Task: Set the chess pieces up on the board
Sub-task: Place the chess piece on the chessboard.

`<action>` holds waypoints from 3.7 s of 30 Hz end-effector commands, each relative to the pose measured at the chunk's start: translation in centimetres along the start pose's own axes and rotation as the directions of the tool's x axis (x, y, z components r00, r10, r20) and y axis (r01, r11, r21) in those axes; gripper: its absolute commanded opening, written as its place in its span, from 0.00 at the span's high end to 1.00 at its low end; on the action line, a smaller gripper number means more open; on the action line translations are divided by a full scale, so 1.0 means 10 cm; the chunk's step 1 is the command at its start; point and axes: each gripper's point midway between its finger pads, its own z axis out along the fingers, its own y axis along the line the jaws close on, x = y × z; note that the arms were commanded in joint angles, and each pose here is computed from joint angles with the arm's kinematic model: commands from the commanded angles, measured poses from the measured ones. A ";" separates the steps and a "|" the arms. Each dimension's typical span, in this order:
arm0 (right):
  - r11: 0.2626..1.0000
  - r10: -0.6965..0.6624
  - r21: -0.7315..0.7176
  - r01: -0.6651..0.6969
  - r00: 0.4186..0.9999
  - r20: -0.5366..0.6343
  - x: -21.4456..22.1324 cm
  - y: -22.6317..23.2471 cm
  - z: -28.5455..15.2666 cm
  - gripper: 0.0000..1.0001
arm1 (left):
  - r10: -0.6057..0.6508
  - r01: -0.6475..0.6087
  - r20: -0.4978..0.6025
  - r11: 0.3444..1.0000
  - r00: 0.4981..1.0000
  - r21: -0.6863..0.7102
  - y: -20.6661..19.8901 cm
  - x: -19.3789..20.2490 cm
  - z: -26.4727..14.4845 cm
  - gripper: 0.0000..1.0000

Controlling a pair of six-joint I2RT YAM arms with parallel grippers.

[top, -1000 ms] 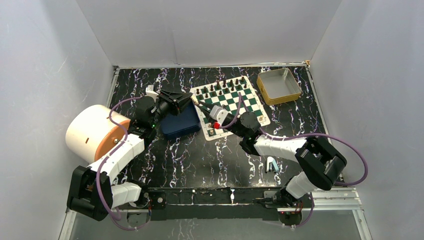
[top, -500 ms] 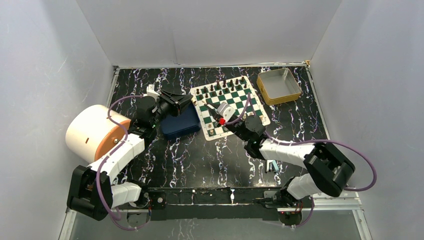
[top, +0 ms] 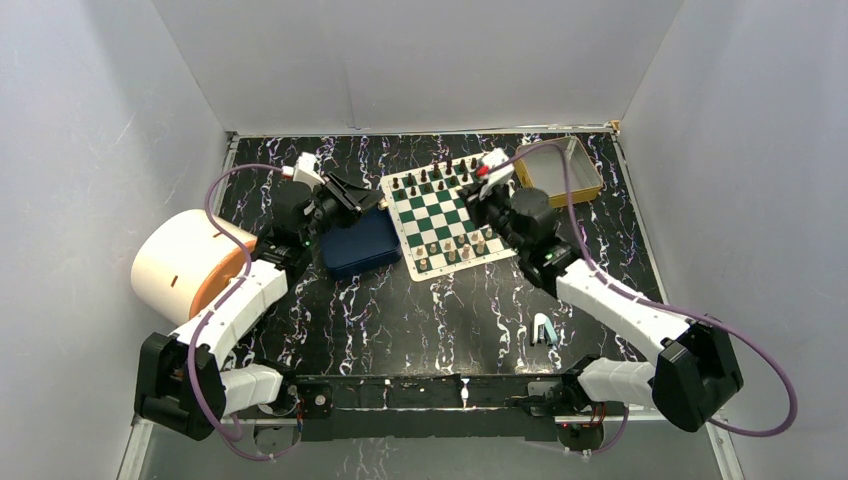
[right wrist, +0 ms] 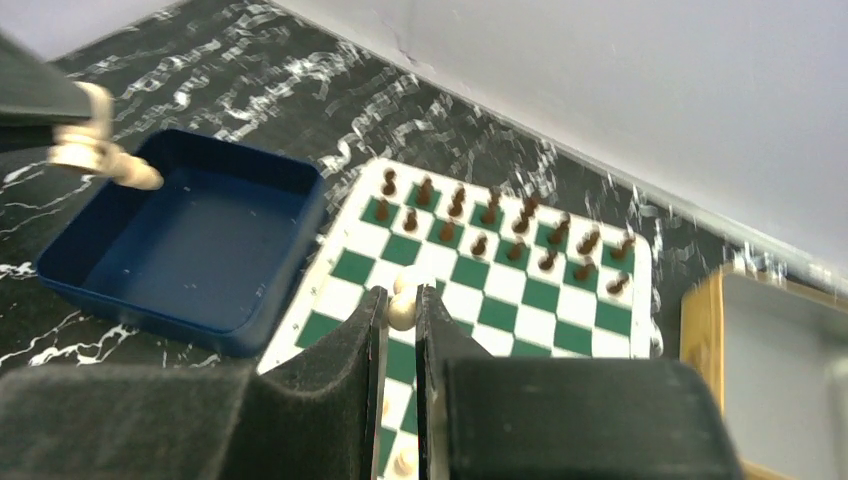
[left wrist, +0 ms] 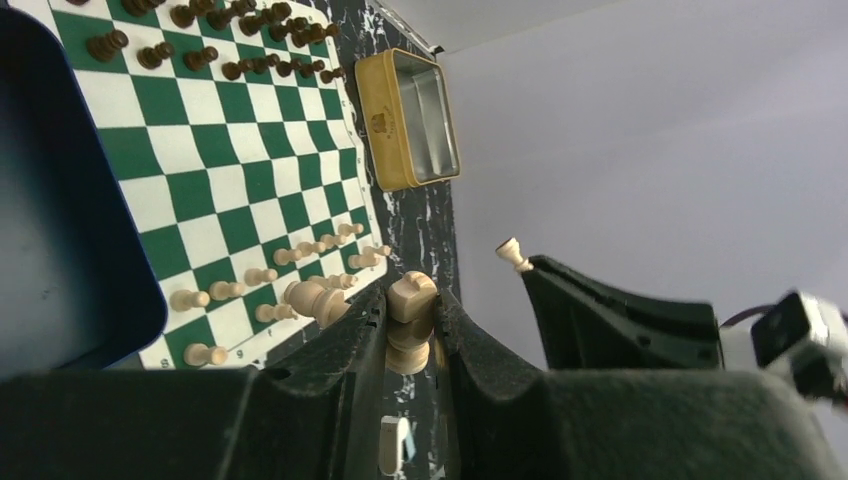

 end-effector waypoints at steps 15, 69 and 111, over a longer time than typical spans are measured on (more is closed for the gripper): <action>0.908 0.416 0.306 -0.287 0.715 -0.562 0.88 -0.93 -0.52 0.84 | 0.492 -0.484 -0.003 0.856 0.871 -0.184 0.38 -0.25 -0.12 1.00; 0.840 0.539 0.507 -0.193 0.416 -0.733 2.30 -1.63 -0.06 0.80 | 0.652 -0.648 -0.068 0.726 0.755 -0.232 0.69 -0.15 -0.22 1.00; 0.828 0.561 0.409 -0.384 0.551 -0.618 1.42 -1.49 0.14 0.58 | 0.582 -0.581 -0.059 0.788 0.811 -0.203 0.49 -0.15 -0.16 1.00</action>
